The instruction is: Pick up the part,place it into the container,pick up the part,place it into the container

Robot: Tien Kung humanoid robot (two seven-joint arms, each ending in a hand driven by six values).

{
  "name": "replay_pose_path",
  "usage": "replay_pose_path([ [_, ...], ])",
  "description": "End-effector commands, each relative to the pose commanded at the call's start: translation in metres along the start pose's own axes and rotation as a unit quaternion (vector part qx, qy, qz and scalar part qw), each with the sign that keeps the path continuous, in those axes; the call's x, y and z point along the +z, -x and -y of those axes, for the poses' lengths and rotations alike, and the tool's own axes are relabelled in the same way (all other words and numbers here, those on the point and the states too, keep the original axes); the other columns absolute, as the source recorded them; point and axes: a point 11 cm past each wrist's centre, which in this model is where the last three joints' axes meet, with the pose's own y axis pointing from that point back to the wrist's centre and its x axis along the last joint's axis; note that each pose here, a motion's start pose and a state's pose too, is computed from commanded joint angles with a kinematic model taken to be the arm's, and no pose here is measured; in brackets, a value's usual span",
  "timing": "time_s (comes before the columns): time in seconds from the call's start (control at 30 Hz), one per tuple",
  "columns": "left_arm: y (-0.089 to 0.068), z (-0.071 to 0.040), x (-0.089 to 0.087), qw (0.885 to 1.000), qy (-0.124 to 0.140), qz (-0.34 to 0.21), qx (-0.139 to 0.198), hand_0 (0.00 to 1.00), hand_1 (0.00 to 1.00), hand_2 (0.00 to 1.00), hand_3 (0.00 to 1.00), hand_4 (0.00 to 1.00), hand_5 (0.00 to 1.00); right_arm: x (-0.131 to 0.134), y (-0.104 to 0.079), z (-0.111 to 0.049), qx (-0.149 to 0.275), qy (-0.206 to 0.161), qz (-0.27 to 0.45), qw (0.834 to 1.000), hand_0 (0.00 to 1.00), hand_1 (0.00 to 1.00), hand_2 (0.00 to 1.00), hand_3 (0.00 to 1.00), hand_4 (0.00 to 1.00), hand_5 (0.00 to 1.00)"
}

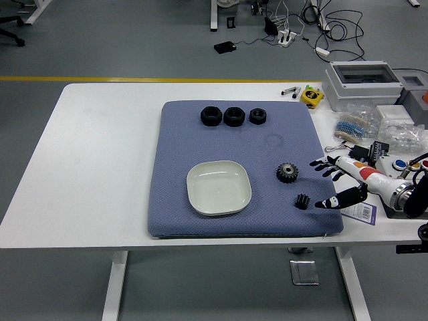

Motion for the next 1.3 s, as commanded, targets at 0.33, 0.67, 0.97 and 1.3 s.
replay_pose_path([
  [0.33,-0.001,0.0,0.001,1.0,0.001,-0.001,0.001,0.695,0.615,0.648,0.56,0.568,0.586,-0.014,0.014,0.013,-0.018,-0.007,-0.002,1.0,0.603,0.62,0.683,0.745,0.998,0.234],
  [0.67,-0.003,0.0,0.002,1.0,0.001,-0.002,0.003,0.695,0.614,0.649,0.561,0.568,0.586,-0.01,0.019,0.021,-0.021,0.01,-0.001,1.0,0.579,0.59,0.644,0.719,0.998,0.242],
  [0.97,-0.004,0.0,0.0,1.0,-0.001,-0.004,0.004,0.696,0.614,0.652,0.561,0.569,0.586,-0.003,0.021,0.02,-0.022,0.026,-0.002,0.999,0.502,0.522,0.549,0.601,0.998,0.257],
  [1.3,-0.005,0.0,-0.003,1.0,-0.004,0.0,0.005,0.695,0.612,0.652,0.562,0.569,0.587,-0.008,0.028,0.022,-0.026,0.024,-0.001,0.999,0.456,0.483,0.515,0.542,0.998,0.249],
])
